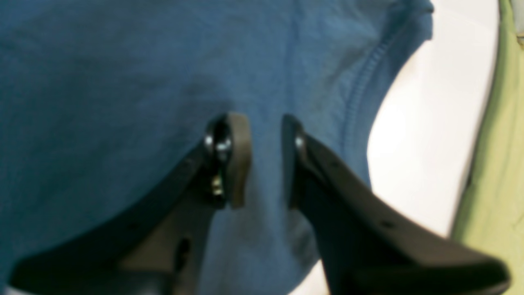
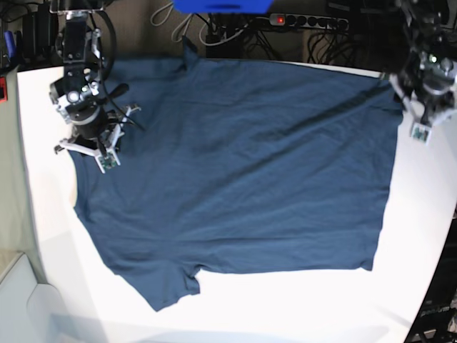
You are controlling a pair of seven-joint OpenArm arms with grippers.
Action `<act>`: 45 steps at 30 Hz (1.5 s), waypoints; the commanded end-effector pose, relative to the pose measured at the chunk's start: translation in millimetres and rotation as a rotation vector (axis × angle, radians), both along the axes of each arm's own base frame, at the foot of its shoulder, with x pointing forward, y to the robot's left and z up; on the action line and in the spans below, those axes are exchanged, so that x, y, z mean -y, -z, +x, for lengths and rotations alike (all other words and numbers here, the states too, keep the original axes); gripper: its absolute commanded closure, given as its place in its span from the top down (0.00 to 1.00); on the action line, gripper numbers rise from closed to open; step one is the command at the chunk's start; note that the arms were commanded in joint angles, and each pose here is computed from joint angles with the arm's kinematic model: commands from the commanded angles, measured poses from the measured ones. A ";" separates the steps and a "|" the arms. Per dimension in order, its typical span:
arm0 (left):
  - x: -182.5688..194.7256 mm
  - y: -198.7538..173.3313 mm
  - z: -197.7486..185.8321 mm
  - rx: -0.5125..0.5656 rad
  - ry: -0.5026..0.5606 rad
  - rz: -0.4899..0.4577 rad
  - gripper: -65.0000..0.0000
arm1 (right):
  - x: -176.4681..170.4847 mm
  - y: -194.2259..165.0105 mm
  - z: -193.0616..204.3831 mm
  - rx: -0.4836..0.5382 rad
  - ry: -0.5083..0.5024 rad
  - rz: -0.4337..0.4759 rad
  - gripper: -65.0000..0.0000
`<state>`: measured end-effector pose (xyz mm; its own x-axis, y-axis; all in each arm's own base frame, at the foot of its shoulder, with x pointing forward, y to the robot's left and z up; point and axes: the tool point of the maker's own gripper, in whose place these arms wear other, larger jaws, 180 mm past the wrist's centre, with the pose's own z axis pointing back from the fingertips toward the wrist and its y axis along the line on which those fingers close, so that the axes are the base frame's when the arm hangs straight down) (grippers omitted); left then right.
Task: Layout the t-shirt on the table in an organized manner, then fold the t-shirt properly
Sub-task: 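Move both grippers to the shoulder corners of the navy shirt, then grasp the shoulder corners with both grippers and lift them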
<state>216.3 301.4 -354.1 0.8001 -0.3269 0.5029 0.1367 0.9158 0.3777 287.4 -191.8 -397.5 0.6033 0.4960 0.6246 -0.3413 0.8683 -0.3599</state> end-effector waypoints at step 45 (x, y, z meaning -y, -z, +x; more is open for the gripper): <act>-14.2 75.1 65.3 -0.072 -0.064 -0.209 0.45 | 35.4 7.9 43.6 -0.006 0.028 -0.038 0.00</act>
